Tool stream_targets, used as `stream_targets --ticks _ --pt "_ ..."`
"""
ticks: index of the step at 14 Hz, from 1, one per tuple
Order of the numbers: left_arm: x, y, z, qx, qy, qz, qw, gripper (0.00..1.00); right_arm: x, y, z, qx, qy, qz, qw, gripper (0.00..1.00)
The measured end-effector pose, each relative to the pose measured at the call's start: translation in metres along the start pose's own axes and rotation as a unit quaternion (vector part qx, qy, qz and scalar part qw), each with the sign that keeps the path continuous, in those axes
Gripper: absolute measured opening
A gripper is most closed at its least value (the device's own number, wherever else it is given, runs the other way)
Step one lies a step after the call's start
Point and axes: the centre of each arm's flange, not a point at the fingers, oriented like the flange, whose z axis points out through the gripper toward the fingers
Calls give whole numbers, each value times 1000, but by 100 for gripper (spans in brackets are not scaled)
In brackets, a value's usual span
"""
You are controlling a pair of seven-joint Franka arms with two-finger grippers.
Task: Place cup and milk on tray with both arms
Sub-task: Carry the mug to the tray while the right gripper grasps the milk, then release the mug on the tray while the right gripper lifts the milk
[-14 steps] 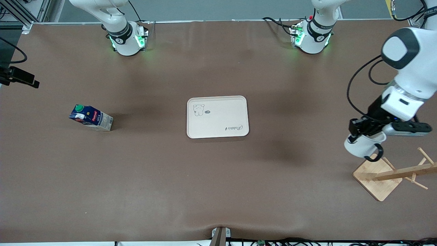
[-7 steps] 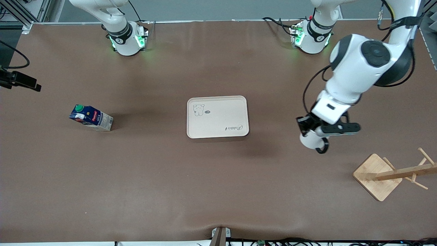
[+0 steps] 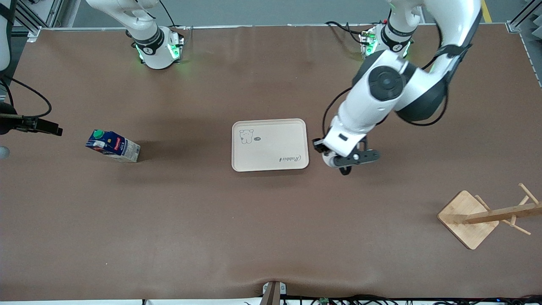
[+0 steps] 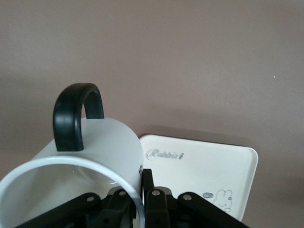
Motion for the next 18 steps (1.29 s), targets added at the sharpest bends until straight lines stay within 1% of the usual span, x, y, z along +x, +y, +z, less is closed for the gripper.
stream_targets --ticks 2,4,7,9,11,14,18 --pt "-7 26 29 3 -27 -25 999 6 10 2 16 1 -7 2 1000 100" --pt "-14 43 63 16 -50 -42 998 6 17 3 40 7 -16 4 1000 100" --pt "-31 58 110 38 -74 -36 996 6 16 4 79 21 -37 9 999 100" --pt "-42 61 136 52 -93 -30 994 6 15 4 100 25 -42 10 999 100" --pt "-55 65 160 66 -107 -27 992 6 13 3 118 37 -42 14 998 100" --pt "-68 61 189 90 -118 -19 989 6 8 2 143 45 -43 18 998 100" --pt "-79 66 217 78 -111 -15 991 6 2 1 168 47 -48 20 997 100"
